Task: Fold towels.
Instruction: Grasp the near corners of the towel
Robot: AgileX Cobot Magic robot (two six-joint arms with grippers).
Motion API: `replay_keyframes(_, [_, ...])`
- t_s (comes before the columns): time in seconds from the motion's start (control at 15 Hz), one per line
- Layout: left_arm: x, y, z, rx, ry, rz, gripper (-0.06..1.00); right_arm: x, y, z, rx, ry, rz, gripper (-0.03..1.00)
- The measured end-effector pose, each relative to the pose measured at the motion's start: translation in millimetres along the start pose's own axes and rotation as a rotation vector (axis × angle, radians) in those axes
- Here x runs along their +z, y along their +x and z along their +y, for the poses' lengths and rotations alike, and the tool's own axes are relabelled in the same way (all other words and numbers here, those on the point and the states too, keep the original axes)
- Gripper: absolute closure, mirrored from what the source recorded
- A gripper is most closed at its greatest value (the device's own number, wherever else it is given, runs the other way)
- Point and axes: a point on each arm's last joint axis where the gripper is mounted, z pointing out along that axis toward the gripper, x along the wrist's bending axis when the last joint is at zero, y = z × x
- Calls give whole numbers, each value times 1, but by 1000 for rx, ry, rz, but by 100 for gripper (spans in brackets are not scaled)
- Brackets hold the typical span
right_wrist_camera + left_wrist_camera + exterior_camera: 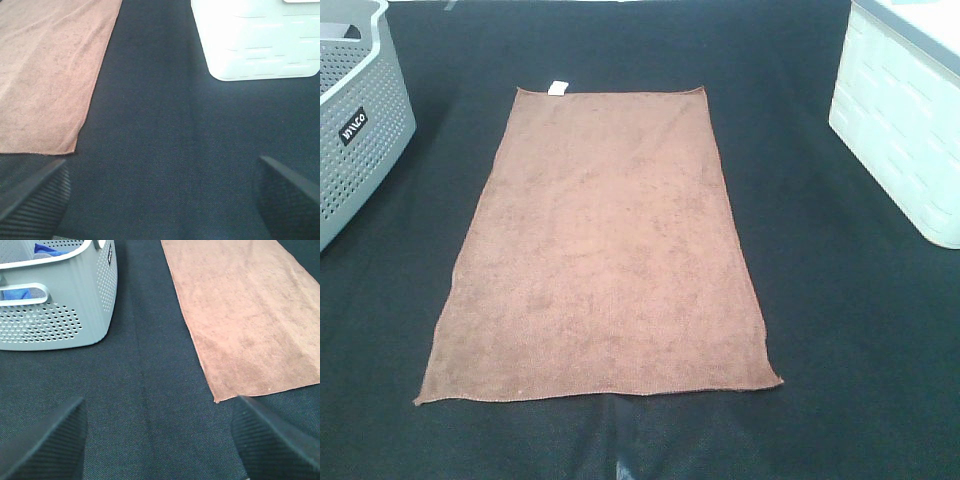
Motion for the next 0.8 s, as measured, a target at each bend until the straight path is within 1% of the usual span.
replay_keyframes(0.8, [0,0,0,0,0,0,19,0,0,0,0,0,0,5])
